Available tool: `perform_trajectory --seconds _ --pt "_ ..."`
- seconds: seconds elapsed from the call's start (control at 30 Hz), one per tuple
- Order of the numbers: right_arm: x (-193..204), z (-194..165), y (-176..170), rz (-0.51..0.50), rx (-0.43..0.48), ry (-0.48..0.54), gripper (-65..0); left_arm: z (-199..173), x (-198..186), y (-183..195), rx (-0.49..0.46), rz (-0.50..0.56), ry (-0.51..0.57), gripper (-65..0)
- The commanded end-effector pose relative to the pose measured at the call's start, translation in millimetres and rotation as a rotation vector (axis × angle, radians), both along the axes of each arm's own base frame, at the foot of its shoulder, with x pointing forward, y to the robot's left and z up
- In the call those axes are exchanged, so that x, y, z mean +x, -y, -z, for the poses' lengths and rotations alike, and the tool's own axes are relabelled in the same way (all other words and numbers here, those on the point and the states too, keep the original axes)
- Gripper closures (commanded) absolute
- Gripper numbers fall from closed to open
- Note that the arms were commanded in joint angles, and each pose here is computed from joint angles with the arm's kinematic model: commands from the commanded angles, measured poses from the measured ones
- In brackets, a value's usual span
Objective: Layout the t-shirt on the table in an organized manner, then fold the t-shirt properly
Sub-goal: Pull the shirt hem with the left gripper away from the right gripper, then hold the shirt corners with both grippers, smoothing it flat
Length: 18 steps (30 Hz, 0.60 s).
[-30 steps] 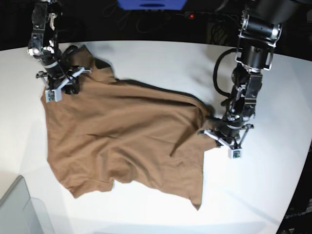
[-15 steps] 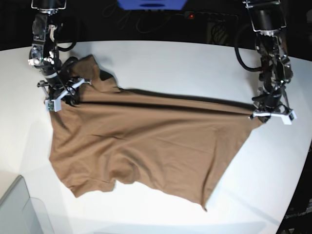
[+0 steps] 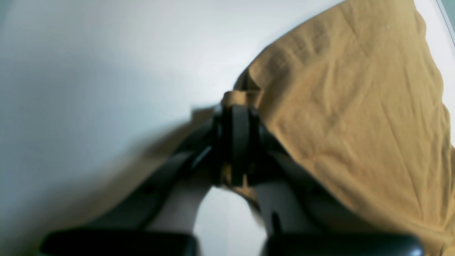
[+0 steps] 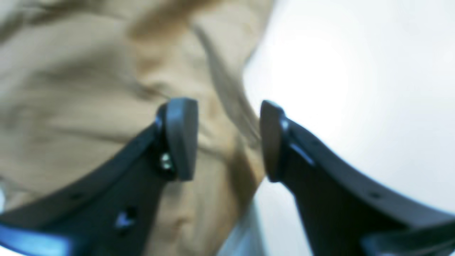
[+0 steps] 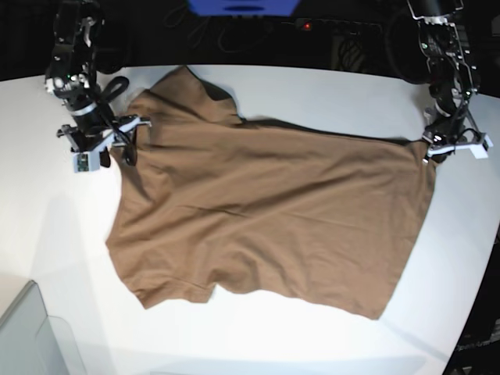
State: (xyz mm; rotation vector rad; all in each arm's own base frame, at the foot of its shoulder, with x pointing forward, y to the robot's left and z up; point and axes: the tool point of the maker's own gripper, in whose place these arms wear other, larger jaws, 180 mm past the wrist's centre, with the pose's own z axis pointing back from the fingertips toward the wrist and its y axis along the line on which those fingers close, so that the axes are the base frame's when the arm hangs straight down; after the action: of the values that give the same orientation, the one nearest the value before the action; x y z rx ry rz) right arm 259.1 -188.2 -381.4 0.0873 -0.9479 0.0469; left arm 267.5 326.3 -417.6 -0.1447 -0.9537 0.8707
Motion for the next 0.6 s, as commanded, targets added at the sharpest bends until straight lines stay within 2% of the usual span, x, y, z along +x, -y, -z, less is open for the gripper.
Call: perform_trajectory --seconds 0.0,0.17,0.3,0.57 --pt "-6.0 -9.3 -0.9 -0.013 -0.01 0.023 -34.6 -11.2 3.8 -2.2 0.013 0.0 0.037 -0.1" --pt "-49.7 -13.9 -24.9 -0.011 0.033 -0.01 -36.7 -13.2 3.7 6.2 0.006 0.002 0.05 -0.1" --pt "-74.5 -0.4 -36.8 0.014 0.078 -0.072 -36.7 -12.0 1.7 7.0 0.003 0.004 0.046 -0.1" --pt "-115.8 18.7 -68.9 0.002 0.15 -0.185 -36.6 -12.2 1.7 6.3 0.007 0.005 0.044 -0.1"
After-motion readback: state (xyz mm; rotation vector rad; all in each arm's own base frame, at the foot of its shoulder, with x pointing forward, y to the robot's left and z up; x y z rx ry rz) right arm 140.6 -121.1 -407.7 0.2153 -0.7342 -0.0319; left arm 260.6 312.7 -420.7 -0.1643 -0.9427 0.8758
